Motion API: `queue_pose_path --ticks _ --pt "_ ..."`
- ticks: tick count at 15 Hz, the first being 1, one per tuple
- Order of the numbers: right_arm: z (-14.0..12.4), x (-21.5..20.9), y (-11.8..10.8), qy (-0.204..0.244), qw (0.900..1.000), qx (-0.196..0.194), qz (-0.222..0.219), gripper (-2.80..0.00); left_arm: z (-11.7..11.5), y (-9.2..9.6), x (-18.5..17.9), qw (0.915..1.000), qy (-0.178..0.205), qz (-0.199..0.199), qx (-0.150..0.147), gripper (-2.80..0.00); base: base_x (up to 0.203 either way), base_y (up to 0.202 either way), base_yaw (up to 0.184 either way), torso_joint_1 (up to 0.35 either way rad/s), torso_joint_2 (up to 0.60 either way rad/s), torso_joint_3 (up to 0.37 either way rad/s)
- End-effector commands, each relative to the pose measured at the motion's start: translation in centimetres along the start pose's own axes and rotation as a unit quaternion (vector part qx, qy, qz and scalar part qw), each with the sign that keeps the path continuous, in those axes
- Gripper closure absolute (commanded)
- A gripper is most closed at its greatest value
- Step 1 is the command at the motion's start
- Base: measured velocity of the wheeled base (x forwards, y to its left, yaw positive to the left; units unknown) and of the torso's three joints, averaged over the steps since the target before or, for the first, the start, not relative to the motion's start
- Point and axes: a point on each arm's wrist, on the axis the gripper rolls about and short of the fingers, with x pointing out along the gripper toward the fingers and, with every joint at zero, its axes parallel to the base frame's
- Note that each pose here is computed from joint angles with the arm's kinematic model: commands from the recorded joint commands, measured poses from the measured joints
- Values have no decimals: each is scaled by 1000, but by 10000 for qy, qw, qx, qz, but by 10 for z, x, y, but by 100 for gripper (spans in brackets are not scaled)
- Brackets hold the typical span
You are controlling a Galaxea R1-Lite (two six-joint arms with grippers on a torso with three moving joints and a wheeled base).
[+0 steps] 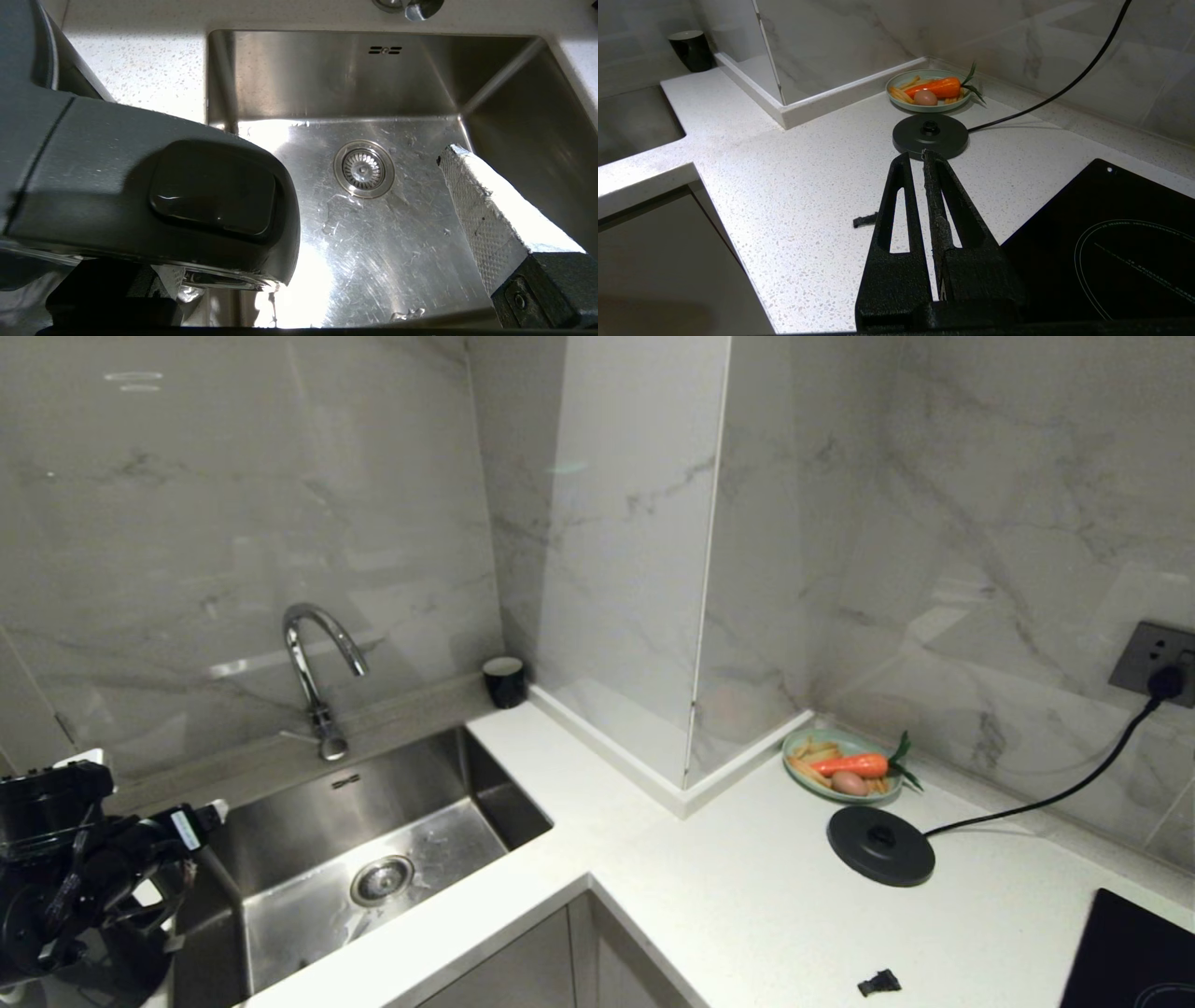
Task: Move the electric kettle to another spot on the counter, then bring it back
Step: Grab the kettle
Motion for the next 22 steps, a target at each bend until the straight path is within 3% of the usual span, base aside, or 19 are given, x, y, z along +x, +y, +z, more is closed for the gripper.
queue_pose_path --ticks 1,6,7,8,18,22 --pt "0 0 0 1 10000 1 5 0 1 0 0 10000 -30 3 -7 -280 0 0 0 0 0 0" --pt "0 0 0 1 10000 -6 2 0 0 0 0 10000 -24 4 -12 -280 0 0 0 0 0 0" --pt "0 0 0 1 10000 -5 -1 0 0 0 0 10000 -20 -2 -8 -257 0 0 0 0 0 0" --pt "0 0 0 1 10000 -5 -1 0 0 0 0 10000 -22 -11 -7 0 0 0 0 0 0 0" --pt "0 0 0 1 10000 2 6 0 -1 -1 -1 10000 -5 -22 7 0 0 0 0 0 0 0" --pt "0 0 0 1 10000 -6 -2 0 14 -6 -12 9995 -279 -119 2 0 0 0 0 0 0 0"
